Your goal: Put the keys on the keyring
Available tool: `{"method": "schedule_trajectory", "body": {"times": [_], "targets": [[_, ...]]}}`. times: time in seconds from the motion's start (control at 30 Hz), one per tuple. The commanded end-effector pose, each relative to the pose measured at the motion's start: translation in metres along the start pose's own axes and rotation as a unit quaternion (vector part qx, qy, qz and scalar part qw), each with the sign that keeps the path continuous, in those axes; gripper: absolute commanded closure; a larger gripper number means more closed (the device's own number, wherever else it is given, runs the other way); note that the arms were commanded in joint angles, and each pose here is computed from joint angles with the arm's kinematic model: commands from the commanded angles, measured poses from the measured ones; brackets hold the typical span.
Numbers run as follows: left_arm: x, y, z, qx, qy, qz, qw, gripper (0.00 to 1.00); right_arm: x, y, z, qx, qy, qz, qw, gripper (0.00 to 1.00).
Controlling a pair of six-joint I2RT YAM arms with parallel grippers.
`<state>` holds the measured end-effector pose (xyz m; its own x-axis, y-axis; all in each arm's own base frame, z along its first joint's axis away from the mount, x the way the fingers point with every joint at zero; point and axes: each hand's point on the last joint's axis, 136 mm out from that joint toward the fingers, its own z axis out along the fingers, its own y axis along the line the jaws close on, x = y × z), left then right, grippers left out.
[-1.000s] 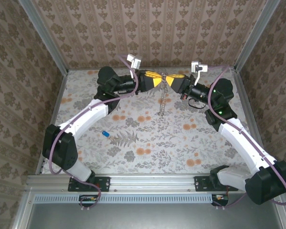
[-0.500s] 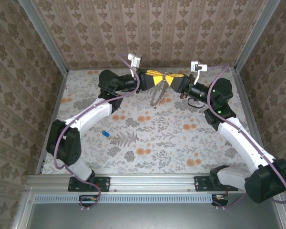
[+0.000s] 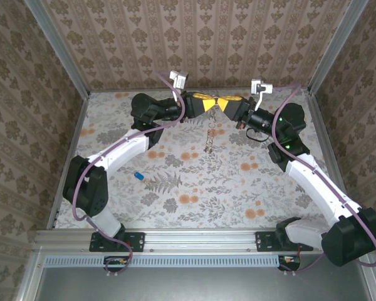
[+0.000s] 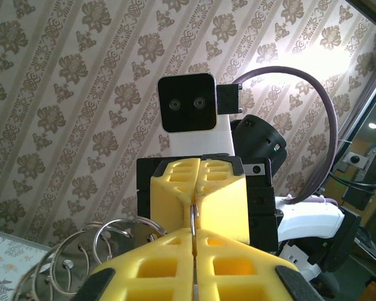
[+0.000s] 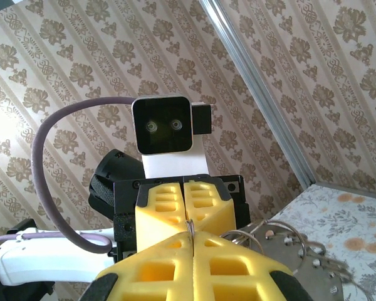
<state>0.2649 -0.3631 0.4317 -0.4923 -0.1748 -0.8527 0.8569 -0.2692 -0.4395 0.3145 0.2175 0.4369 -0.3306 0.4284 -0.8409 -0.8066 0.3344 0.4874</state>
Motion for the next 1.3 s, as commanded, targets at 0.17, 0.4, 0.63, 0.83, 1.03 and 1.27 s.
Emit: {"method": "schedule_trajectory", "body": {"times": [0.17, 0.4, 0.63, 0.83, 1.03, 1.27], "targets": [[0.0, -0.0046, 0.0043, 0.016, -0.006, 0.014, 1.0, 0.93, -0.0057, 0.0012, -0.0004, -0.003, -0.016, -0.008, 1.0, 1.0], [-0.0007, -0.0043, 0.0064, 0.018, -0.009, 0.015, 1.0, 0.93, -0.0043, 0.0012, -0.0012, -0.003, -0.015, -0.007, 1.0, 1.0], [-0.0011, -0.0028, 0.0077, 0.019, -0.013, 0.015, 1.0, 0.91, -0.0027, -0.0001, -0.0024, -0.001, -0.015, -0.006, 1.0, 1.0], [-0.0005, -0.002, 0.0091, 0.019, -0.016, 0.017, 1.0, 1.0, -0.0007, -0.0012, -0.002, 0.0, -0.012, -0.002, 1.0, 1.0], [-0.0014, -0.0016, 0.0101, 0.021, -0.022, 0.019, 0.999, 1.0, 0.0, -0.0018, -0.004, 0.004, -0.013, -0.003, 1.0, 1.0], [0.0019, 0.0015, 0.0089, 0.011, -0.02, 0.028, 0.999, 1.0, 0.0016, -0.0046, -0.0047, 0.014, -0.01, 0.002, 1.0, 1.0]]}}
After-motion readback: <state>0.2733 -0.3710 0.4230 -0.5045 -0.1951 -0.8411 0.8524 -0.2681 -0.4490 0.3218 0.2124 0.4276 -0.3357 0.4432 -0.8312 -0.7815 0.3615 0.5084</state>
